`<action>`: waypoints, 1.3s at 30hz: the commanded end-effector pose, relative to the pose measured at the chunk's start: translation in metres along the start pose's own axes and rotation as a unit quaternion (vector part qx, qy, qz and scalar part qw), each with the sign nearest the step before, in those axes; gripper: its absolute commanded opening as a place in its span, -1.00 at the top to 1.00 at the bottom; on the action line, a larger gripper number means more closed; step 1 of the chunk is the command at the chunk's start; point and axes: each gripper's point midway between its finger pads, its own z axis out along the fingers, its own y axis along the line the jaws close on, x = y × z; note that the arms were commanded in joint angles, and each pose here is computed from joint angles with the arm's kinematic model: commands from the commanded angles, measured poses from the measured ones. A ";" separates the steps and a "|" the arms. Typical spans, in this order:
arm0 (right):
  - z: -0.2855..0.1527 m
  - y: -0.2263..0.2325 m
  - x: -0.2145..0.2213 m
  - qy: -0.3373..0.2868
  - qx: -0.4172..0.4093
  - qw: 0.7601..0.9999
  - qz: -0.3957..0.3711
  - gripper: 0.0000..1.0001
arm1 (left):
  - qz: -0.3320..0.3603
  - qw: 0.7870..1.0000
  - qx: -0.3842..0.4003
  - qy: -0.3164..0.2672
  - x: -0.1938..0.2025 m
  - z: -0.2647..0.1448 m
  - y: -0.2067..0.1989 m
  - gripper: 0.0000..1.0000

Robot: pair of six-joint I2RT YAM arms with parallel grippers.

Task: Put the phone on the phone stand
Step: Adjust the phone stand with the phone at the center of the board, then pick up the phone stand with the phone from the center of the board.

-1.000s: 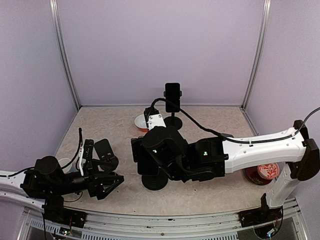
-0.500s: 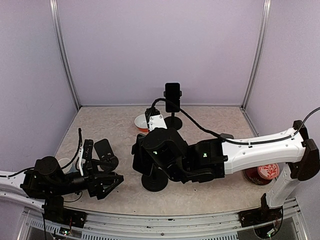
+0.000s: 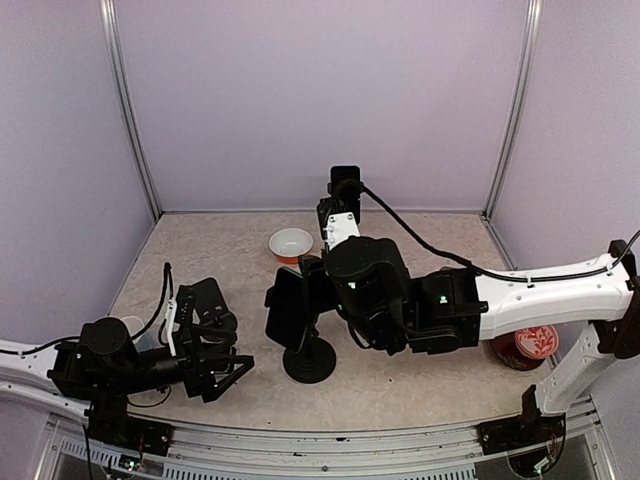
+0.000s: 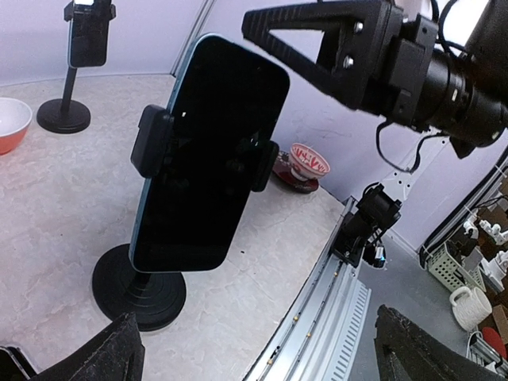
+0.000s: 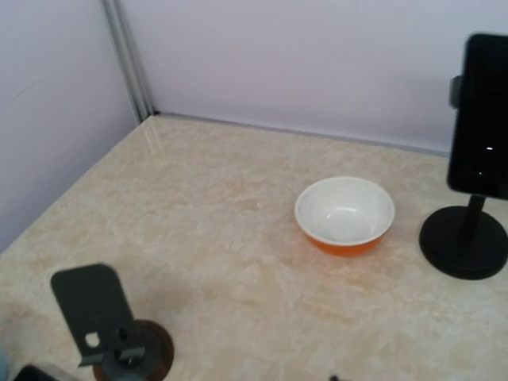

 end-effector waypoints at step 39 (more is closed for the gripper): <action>-0.029 0.021 0.007 0.100 -0.404 0.905 -0.089 -0.26 | 0.010 1.000 -0.002 -0.025 -0.029 -0.006 -0.010 -0.98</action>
